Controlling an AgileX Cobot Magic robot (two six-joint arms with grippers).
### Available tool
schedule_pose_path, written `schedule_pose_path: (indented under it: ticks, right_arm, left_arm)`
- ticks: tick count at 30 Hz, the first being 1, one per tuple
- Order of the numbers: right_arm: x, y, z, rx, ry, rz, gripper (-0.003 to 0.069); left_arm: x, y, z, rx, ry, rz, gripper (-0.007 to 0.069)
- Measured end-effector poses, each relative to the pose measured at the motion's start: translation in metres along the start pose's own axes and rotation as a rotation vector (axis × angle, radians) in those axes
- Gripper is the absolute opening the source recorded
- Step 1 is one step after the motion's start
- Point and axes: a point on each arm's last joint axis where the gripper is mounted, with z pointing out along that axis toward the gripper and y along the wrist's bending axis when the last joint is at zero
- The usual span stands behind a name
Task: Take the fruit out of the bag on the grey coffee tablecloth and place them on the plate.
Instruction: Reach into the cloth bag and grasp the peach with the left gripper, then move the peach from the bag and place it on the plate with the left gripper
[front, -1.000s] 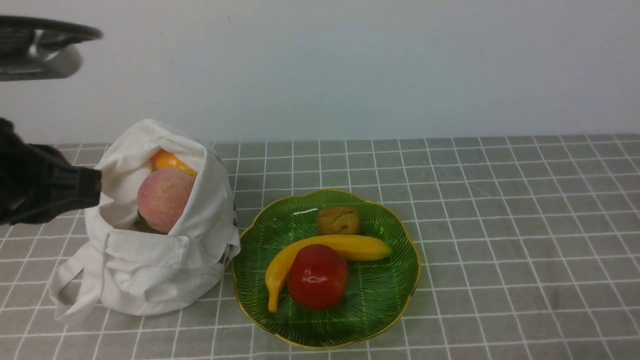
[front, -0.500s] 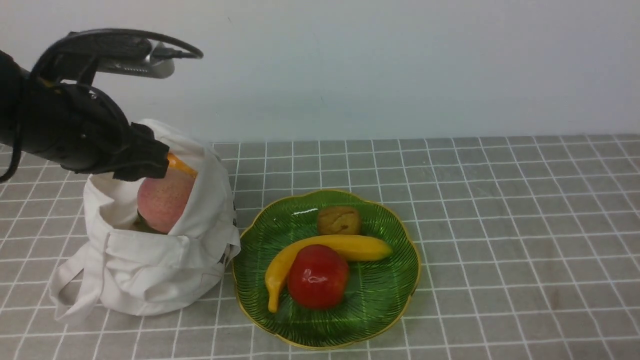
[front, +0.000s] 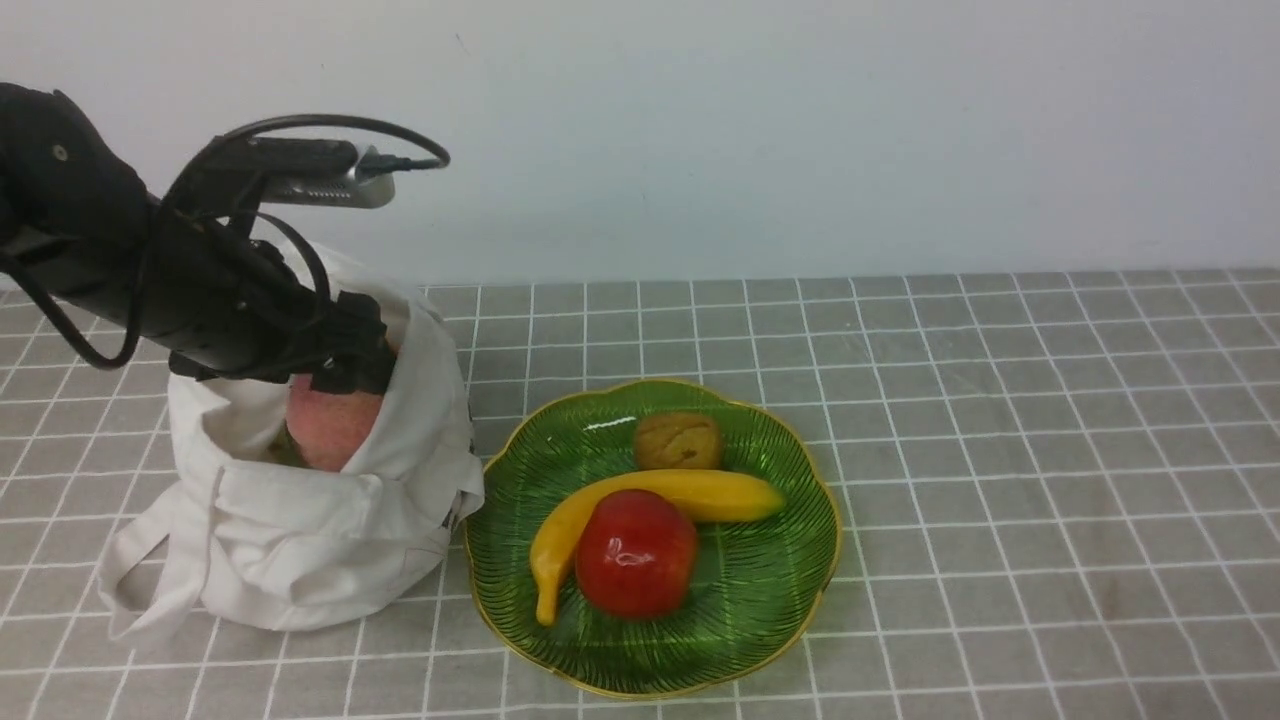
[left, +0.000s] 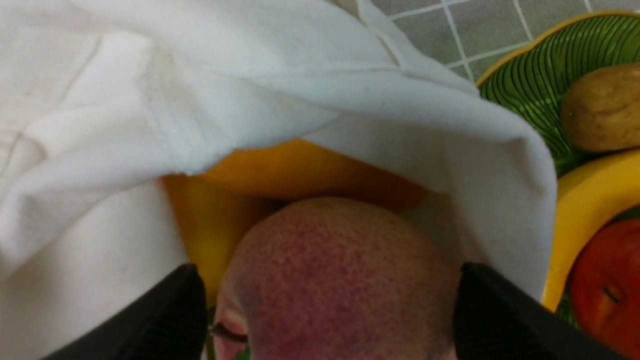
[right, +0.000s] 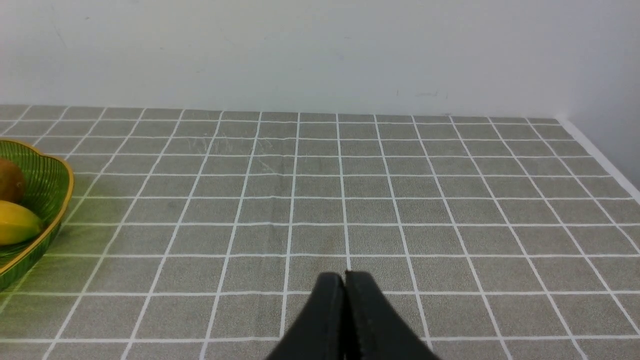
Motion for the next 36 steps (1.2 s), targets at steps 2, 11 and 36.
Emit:
schedule_pose_path:
  ticks: [2,11,36]
  right_arm:
    - [0.000,0.000,0.000,0.000,0.000,0.000,-0.0015]
    - [0.000,0.000,0.000,0.000,0.000,0.000,-0.0015]
    - [0.000,0.000,0.000,0.000,0.000,0.000,-0.0015]
  left_arm:
    - [0.001,0.000,0.003,0.008,0.016,-0.006,0.0567]
    - [0.005,-0.001,0.008,0.032,0.082,-0.011,0.0468]
    - [-0.010,-0.082,-0.154,0.181,-0.266,0.191,0.0468]
